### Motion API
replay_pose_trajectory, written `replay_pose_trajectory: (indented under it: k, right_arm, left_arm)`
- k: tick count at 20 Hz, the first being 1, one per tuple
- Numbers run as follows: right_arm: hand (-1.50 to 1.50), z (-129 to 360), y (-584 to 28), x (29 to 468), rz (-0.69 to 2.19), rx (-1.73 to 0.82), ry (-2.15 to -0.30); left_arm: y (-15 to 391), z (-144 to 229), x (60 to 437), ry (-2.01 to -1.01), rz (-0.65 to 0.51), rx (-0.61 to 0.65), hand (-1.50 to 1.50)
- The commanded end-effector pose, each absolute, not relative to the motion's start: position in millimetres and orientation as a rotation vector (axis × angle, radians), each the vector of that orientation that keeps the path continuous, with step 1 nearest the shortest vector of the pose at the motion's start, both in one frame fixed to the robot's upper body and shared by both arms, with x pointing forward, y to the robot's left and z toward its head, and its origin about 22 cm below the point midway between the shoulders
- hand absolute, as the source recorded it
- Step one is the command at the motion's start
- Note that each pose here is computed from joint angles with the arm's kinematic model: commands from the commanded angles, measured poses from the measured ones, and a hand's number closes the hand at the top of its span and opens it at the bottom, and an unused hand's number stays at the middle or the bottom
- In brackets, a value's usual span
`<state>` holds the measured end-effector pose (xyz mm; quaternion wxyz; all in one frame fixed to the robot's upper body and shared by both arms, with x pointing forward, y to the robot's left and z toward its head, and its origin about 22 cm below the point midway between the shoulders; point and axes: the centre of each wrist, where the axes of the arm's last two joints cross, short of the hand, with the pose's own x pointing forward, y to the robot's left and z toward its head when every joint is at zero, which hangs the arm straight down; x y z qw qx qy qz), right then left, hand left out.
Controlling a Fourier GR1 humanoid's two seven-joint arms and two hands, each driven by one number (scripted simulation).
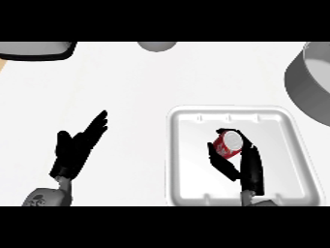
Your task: Pick the can from the tray and place it in the pot
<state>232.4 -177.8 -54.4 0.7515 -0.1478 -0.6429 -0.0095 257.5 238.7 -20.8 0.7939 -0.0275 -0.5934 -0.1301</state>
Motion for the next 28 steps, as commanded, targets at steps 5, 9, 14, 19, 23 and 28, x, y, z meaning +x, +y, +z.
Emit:
replay_pose_trajectory:
  k: [5,9,14,19,23,28]
  right_arm:
    - [1.5,-84.6,-171.0,214.0,-0.12,-0.217,-1.414]
    - [1.5,-86.0,-158.3,204.7,-0.102,-0.27,-1.515]
    - [1.5,-69.3,-333.2,176.0,-0.244,-0.61,-1.515]
    - [1.5,-32.2,-454.8,142.5,-0.297,-0.874,-1.489]
    - [1.5,-38.4,-497.5,116.4,-0.349,-0.907,-1.491]
    - [1.5,-16.4,-513.7,113.9,-0.224,-1.034,-1.443]
  left_arm:
    - [239.2,-22.9,258.2,-1.268,-0.271,-0.046,0.0]
    - [239.5,-22.2,256.1,-1.289,-0.27,-0.041,0.0]
    - [260.3,-22.0,253.4,-1.278,-0.23,-0.02,0.0]
    - [258.6,-21.6,252.5,-1.276,-0.235,-0.034,0.0]
    - [251.5,-26.9,253.5,-1.281,-0.255,-0.038,0.0]
    - [245.2,-27.9,255.2,-1.276,-0.271,-0.058,0.0]
